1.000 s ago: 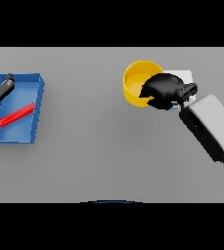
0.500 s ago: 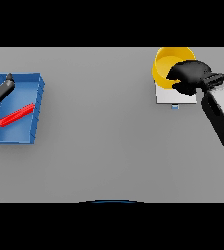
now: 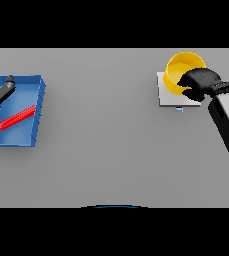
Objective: Pick up the red beaker and tilt it to pour out 1 green nut into yellow bowl. Pick up the yellow bowl and place it on the metallic measuring scale.
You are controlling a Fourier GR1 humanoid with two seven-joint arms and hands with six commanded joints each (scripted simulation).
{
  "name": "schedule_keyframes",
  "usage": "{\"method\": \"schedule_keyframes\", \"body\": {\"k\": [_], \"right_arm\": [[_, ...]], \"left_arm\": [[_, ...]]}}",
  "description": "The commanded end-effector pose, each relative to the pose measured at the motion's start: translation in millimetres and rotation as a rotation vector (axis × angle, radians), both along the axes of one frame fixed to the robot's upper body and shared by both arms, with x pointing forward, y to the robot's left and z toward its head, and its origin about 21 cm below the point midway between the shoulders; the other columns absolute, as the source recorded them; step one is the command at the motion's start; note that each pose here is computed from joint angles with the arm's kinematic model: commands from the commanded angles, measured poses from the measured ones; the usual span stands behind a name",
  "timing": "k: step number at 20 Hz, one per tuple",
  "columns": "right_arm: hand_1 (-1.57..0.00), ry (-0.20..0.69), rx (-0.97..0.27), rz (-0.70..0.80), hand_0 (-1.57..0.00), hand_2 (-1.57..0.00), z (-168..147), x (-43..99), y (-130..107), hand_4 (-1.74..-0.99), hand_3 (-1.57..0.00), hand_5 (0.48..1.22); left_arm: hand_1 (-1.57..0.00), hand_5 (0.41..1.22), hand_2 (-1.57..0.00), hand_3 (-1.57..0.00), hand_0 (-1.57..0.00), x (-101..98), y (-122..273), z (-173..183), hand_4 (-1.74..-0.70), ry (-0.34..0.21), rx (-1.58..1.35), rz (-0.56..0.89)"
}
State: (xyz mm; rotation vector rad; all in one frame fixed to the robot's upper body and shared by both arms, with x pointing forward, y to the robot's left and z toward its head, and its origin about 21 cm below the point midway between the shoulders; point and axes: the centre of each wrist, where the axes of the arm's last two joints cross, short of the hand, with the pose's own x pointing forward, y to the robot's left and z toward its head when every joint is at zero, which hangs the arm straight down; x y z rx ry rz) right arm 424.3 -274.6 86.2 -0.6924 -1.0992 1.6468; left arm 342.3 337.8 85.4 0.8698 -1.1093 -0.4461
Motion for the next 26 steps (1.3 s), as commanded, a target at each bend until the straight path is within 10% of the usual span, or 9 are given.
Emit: {"method": "schedule_keyframes", "body": {"k": [1, 6, 9, 16, 26], "right_arm": [[-1.57, 0.003, 0.017, 0.004, -1.57, -1.36, -3, -1.0, -5, -1.741, -1.34, 1.221], [-1.57, 0.015, 0.044, -0.004, -1.46, -1.34, -9, -0.3, -6, -1.741, -1.45, 1.221], [-1.48, 0.024, 0.057, -0.001, -1.49, -1.45, -8, 0.7, -4, -1.737, -1.10, 1.221], [-0.36, 0.045, -0.022, 0.013, -0.41, -0.46, -5, 5.7, 3, -1.567, -0.55, 0.929], [-0.04, 0.055, 0.009, 0.027, -0.04, -0.05, -7, 5.2, -4, -1.509, -0.22, 0.774]], "left_arm": [[0.00, 0.675, 0.00, 0.00, 0.00, -0.2, 1, 1, -0.73, 0.000, 0.005, 0.002], [0.00, 0.668, 0.00, 0.00, 0.00, 1.1, -2, 1, -0.72, 0.001, 0.016, 0.003], [0.00, 0.671, 0.00, 0.00, 0.00, 3.2, -1, -2, -0.72, 0.013, 0.018, 0.002], [0.00, 0.663, 0.00, 0.00, 0.00, 5.1, 0, 2, -0.72, 0.002, 0.008, 0.001], [0.00, 0.664, 0.00, 0.00, 0.00, 5.6, -4, -1, -0.72, 0.007, 0.023, 0.010]]}}
